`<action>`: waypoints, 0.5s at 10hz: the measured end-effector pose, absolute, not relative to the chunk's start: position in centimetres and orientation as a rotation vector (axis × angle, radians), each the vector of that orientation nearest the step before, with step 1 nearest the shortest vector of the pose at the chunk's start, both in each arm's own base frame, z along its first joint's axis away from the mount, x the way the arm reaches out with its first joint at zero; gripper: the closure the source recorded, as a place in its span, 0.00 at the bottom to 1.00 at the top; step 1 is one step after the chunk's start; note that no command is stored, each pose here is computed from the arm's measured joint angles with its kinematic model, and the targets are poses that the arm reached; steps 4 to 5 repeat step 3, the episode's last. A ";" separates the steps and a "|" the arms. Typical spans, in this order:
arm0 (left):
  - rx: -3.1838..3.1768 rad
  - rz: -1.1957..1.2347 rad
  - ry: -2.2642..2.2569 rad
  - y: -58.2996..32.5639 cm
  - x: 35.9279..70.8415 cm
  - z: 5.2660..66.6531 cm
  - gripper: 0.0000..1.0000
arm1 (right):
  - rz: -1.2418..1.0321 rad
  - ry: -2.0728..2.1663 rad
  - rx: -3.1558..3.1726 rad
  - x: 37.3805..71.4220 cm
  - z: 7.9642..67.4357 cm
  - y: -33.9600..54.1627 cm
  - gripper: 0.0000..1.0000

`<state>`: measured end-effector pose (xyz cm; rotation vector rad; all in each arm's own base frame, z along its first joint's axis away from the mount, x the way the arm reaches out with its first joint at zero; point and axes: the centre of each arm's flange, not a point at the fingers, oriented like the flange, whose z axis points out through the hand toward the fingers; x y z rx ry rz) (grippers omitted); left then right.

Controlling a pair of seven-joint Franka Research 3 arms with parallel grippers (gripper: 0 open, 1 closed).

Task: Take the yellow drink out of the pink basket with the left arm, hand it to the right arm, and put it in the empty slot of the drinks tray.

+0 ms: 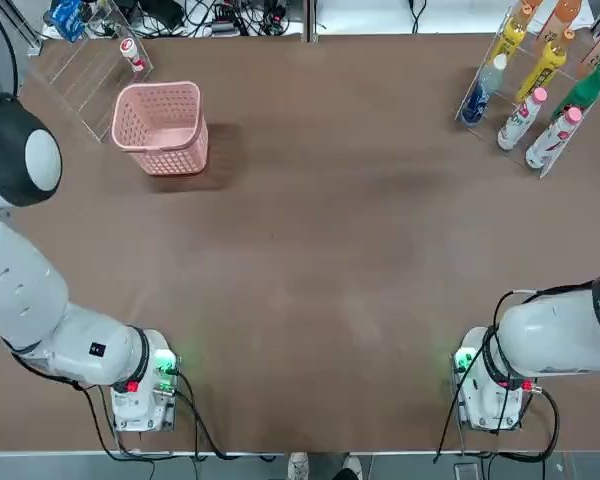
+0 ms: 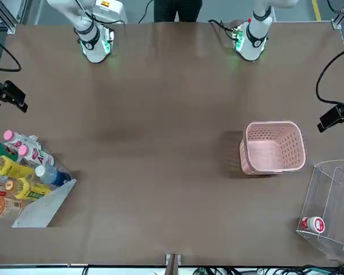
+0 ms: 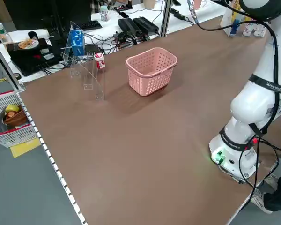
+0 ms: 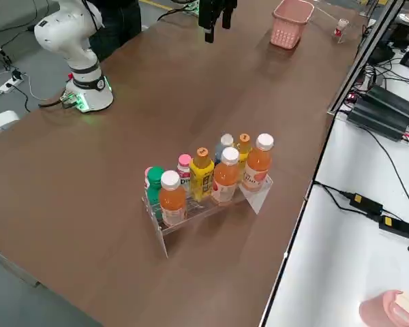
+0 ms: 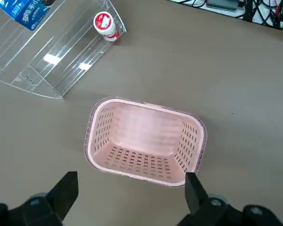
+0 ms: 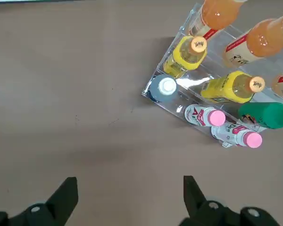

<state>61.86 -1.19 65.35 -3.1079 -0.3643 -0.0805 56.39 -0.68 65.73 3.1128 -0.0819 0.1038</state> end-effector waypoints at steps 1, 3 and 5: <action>-3.108 -0.080 -0.364 -1.2 61.9 65.3 0.00 | 0.099 -0.083 3.113 56.4 65.6 -0.7 0.01; -3.108 -0.080 -0.362 -1.3 61.9 65.3 0.00 | 0.095 -0.081 3.113 56.4 65.5 -0.7 0.01; -3.108 -0.080 -0.362 -1.3 61.9 65.3 0.00 | 0.095 -0.081 3.113 56.4 65.5 -0.7 0.01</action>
